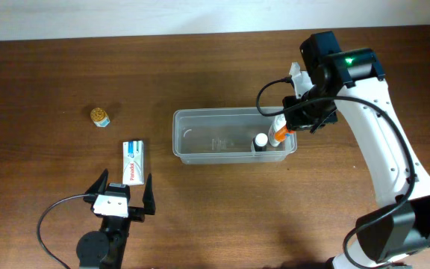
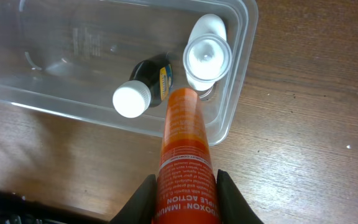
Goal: Pack container
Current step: 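Lift the orange tube and carry it over the container's right end, then lower the orange tube upright beside the bottles and open the gripper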
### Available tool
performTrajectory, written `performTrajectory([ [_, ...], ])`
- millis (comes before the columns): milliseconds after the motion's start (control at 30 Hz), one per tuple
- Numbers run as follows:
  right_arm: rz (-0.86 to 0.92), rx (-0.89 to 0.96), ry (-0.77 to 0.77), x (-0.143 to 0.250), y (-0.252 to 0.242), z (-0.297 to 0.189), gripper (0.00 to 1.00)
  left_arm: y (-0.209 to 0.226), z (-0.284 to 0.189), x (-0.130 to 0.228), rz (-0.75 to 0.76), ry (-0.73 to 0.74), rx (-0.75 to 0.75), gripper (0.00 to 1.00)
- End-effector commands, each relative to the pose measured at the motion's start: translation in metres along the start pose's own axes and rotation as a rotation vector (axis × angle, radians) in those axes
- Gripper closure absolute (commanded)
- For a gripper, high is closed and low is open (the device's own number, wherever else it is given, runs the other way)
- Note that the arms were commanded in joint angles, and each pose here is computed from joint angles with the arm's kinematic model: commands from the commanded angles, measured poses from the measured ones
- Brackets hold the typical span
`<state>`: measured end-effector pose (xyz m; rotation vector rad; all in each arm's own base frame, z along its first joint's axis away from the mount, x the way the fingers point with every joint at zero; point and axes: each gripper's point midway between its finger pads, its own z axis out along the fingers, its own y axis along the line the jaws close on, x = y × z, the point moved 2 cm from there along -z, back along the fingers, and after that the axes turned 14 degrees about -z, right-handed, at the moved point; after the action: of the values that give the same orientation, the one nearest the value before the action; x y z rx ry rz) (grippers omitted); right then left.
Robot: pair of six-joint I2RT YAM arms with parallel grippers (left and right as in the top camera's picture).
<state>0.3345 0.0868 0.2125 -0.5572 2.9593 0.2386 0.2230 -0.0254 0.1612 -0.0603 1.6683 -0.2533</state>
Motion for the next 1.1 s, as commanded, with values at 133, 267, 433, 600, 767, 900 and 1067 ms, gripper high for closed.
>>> performTrajectory([
  [133,-0.011,0.015,0.008,0.0,-0.002,0.007,0.8,0.0,0.0,0.002,0.016,0.002,0.006,0.01],
  [267,-0.01,0.013,0.018,0.002,-0.003,0.017,0.79,0.0,0.0,0.002,0.016,0.002,0.006,0.01],
  [433,-0.011,0.014,0.013,0.001,-0.005,0.029,0.8,0.0,0.0,0.002,0.016,0.002,0.006,0.01],
  [600,-0.014,0.018,-0.007,-0.004,-0.007,0.032,0.8,0.0,0.0,0.002,0.016,0.002,0.006,0.01],
  [767,-0.014,0.018,-0.006,-0.004,-0.007,0.033,0.76,0.0,0.0,0.002,0.016,0.002,0.006,0.01],
  [900,-0.012,0.016,0.003,-0.003,-0.007,0.034,0.75,0.0,0.0,0.002,0.016,0.002,0.006,0.01],
  [1067,-0.008,0.011,0.029,0.001,-0.007,0.039,0.75,0.0,0.0,0.002,0.016,0.002,0.006,0.01],
])
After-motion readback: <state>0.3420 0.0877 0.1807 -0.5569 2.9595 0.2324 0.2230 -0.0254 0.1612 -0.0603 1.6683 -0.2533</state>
